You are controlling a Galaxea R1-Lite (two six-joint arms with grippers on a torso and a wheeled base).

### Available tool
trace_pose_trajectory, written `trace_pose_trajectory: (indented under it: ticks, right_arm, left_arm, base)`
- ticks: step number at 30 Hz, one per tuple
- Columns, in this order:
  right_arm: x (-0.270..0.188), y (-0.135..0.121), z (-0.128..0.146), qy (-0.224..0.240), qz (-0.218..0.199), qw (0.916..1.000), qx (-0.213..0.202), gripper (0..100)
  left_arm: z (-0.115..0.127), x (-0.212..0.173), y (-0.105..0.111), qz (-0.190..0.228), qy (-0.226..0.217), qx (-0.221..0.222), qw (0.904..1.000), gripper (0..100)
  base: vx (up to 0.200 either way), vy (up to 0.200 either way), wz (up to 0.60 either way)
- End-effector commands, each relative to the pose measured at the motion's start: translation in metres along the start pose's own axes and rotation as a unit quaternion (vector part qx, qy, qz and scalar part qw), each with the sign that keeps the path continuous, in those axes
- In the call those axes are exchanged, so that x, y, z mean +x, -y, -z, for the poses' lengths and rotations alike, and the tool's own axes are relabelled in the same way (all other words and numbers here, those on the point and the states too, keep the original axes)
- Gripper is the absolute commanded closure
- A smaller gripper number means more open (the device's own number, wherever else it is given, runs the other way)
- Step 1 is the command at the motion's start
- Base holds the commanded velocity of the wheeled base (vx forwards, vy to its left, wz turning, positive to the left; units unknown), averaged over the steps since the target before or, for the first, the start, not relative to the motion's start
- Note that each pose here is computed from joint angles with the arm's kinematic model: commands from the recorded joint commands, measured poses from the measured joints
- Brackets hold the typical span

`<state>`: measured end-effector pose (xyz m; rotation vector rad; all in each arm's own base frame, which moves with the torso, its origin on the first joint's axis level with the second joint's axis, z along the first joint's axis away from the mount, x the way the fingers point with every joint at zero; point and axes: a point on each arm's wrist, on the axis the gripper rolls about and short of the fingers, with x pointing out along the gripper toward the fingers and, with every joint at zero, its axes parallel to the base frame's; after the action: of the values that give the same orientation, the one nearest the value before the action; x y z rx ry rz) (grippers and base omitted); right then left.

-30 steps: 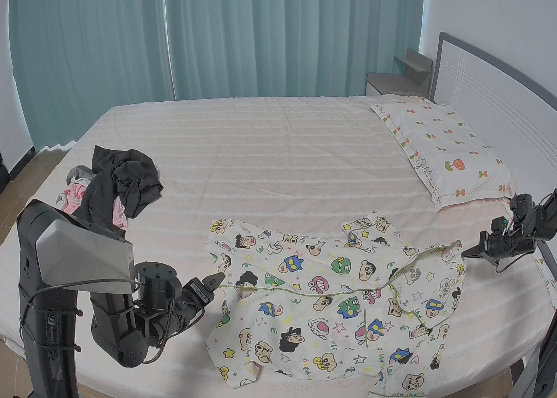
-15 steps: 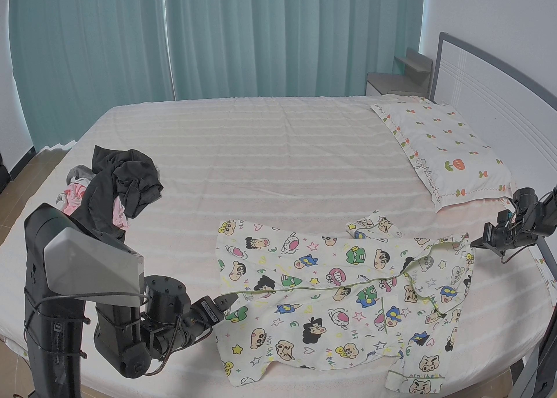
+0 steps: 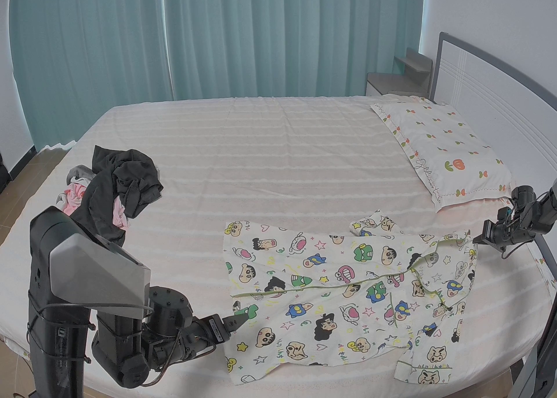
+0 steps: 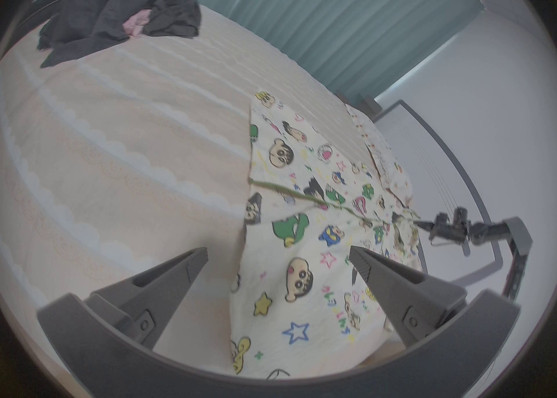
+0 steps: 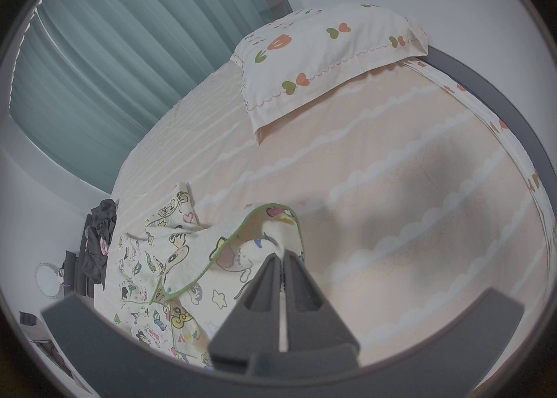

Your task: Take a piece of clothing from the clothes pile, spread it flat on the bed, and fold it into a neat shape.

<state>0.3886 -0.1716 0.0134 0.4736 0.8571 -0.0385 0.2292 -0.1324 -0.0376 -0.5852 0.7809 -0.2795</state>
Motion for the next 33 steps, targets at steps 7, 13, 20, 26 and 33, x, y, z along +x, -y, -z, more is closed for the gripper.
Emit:
trace_pose_trajectory:
  ticks: [7,13,20,26,33]
  right_arm:
    - [-0.011,-0.003,0.011,-0.023,-0.005,0.9997,0.011,0]
    - [-0.056,-0.023,0.035,-0.043,-0.048,0.9978,0.017,0]
    - [-0.116,-0.05,0.083,-0.052,-0.092,0.9942,0.02,0]
    - [-0.138,-0.064,0.117,-0.072,-0.15,0.9858,0.021,0]
    - [-0.127,-0.059,0.143,-0.115,-0.158,0.9804,-0.027,0]
  left_arm:
    - [0.026,-0.002,0.003,0.002,-0.043,0.069,0.9967,0]
    - [0.041,0.005,0.009,-0.007,-0.049,0.11,0.9927,0]
    - [0.047,0.0,0.017,-0.004,-0.045,0.124,0.9912,0]
    - [0.045,0.0,0.018,-0.003,-0.041,0.1,0.9941,0]
    - [0.049,-0.001,0.015,-0.011,-0.048,0.1,0.9938,0]
  base:
    - [0.0,0.0,0.0]
    - [0.0,0.0,0.0]
    - [0.0,0.0,0.0]
    - [0.0,0.0,0.0]
    - [-0.2,0.0,0.0]
